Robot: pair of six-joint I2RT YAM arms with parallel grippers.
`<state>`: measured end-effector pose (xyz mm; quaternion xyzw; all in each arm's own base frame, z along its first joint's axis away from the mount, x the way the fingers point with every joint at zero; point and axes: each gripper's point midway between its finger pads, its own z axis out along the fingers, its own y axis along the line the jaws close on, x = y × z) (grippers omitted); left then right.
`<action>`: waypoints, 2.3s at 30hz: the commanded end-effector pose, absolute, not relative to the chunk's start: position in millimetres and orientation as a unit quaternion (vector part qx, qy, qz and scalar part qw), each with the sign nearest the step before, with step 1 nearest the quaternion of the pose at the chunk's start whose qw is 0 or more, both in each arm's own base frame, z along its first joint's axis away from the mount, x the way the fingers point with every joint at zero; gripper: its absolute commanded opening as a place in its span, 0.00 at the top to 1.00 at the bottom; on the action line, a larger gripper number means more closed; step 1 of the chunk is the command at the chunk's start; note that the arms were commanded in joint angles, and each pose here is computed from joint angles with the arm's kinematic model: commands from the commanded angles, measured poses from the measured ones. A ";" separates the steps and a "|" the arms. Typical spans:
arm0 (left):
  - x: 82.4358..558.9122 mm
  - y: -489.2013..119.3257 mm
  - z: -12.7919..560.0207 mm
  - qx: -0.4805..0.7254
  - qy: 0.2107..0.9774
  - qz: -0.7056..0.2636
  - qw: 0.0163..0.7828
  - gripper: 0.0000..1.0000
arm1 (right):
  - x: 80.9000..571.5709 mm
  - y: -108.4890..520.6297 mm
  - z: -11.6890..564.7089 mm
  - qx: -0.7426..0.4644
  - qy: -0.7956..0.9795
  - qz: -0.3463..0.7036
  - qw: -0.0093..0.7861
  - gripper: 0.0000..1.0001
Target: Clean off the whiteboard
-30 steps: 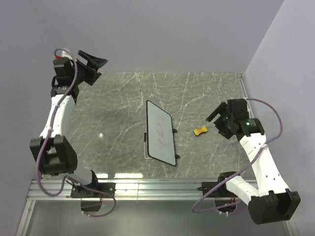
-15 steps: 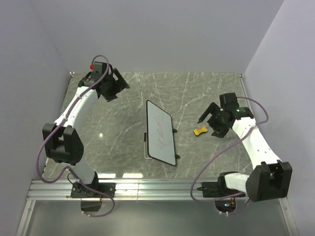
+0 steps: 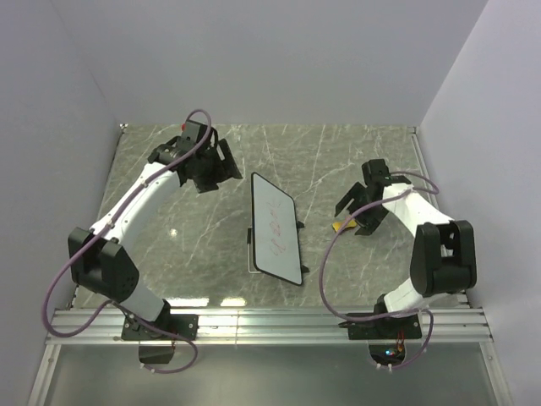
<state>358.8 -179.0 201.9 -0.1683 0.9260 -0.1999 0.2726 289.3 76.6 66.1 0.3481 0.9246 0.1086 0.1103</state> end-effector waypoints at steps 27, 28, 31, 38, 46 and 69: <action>272.9 -200.3 285.6 -0.075 0.929 -0.260 0.253 0.03 | 297.5 57.3 -5.3 0.379 0.920 0.040 0.095 0.56; 271.6 -203.0 277.8 -0.071 0.934 -0.252 0.243 0.03 | 294.6 56.2 -6.3 0.378 0.920 0.038 0.093 0.63; 263.3 -213.5 250.7 -0.055 0.945 -0.246 0.209 0.04 | 289.8 55.3 -6.1 0.371 0.923 0.036 0.091 0.84; 242.8 -245.5 198.0 -0.025 0.957 -0.242 0.155 0.09 | 291.9 63.8 19.5 0.344 0.929 0.075 0.115 1.00; 250.8 -262.9 175.6 -0.035 0.957 -0.246 0.148 0.61 | 306.9 120.4 87.4 0.262 0.924 0.225 0.162 1.00; 238.4 -261.9 122.3 -0.017 0.981 -0.156 0.114 1.00 | 340.1 314.0 186.0 0.108 0.869 0.469 0.113 1.00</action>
